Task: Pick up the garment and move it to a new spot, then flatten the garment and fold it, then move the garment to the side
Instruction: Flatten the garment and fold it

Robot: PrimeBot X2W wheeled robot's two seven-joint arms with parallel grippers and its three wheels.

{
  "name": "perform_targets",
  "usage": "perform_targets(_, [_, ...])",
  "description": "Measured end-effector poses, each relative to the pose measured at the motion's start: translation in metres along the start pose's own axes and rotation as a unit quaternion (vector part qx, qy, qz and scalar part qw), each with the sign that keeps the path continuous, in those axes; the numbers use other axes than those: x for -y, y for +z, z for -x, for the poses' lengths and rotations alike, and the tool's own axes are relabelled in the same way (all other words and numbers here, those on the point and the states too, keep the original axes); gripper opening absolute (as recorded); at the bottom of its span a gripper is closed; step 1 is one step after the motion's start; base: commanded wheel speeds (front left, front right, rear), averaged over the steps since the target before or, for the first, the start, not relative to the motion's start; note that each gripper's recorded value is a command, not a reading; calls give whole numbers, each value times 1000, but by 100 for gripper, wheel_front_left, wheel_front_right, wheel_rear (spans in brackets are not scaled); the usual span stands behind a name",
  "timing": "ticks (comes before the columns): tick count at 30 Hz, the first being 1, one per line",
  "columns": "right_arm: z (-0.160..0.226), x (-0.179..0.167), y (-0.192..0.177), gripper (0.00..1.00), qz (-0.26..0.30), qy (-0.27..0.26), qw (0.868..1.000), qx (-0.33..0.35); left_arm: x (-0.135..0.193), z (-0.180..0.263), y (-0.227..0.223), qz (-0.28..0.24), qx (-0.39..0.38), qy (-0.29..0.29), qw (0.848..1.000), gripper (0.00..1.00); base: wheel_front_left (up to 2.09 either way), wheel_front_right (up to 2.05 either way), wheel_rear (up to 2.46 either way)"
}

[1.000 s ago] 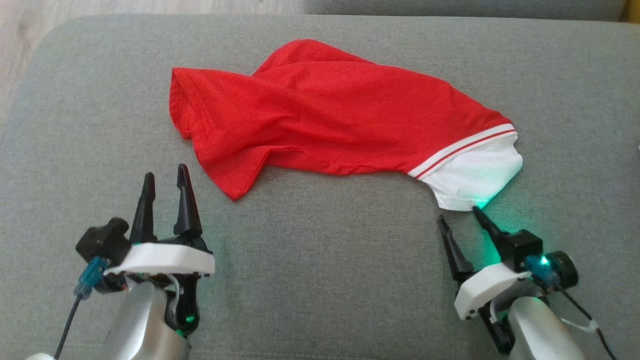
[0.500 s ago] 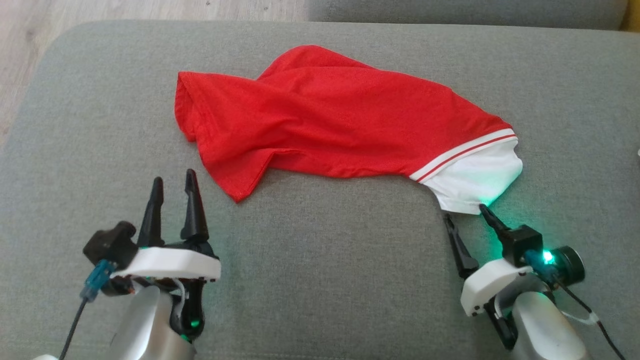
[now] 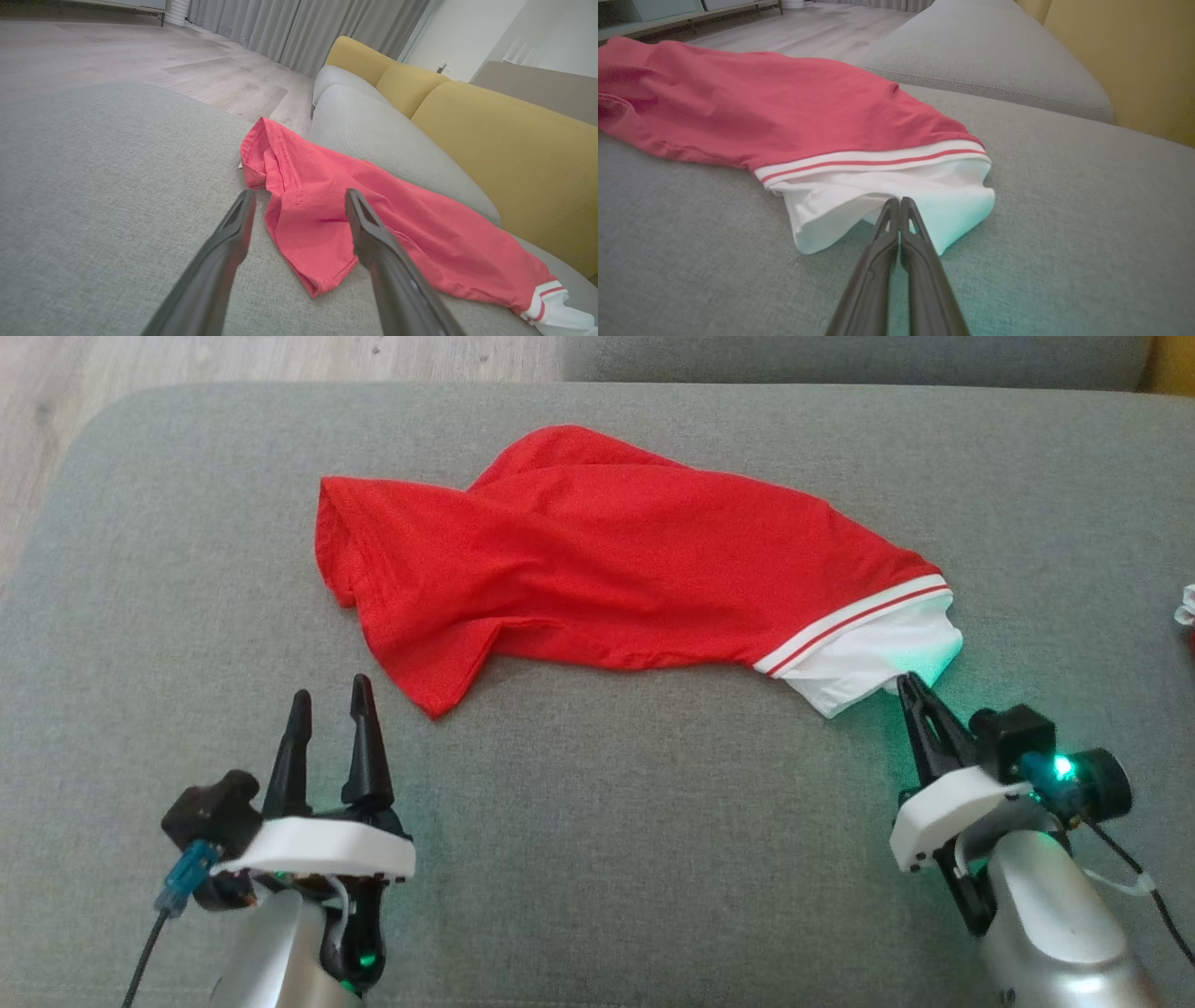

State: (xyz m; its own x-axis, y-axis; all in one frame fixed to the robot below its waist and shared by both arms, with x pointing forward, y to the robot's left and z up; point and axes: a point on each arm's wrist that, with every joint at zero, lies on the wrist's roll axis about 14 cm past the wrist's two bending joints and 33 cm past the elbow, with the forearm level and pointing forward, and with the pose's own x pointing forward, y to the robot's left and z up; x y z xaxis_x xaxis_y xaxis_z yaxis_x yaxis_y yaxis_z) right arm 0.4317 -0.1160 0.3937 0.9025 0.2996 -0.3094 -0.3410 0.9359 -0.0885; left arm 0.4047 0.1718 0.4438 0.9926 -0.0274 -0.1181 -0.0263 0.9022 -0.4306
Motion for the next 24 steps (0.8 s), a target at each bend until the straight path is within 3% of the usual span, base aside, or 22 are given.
perform_targets(6, [0, 19, 32, 0, -20, -31, 998, 49, 8, 3, -1, 4, -1, -12, 1000, 100, 0, 0, 0])
perform_targets(13, [19, 49, 98, 0, 17, -62, 987, 147, 15, 20, -12, 23, -13, -17, 1000, 100, 0, 0, 0])
perform_targets(18, [23, 48, 98, 0, 40, -55, 987, 147, 19, 23, -18, 26, -22, -23, 999, 100, 0, 0, 0])
perform_targets(19, [22, 41, 84, 82, 38, -47, 990, 129, 18, 24, -19, 25, -23, -21, 999, 100, 0, 0, 0])
perform_targets(20, [23, 36, 68, 100, 33, -40, 993, 106, 17, 25, -20, 25, -24, -20, 999, 100, 0, 0, 0])
perform_targets(24, [30, 19, 26, 100, 15, -25, 998, 50, 16, 26, -22, 24, -28, -18, 999, 100, 0, 0, 0])
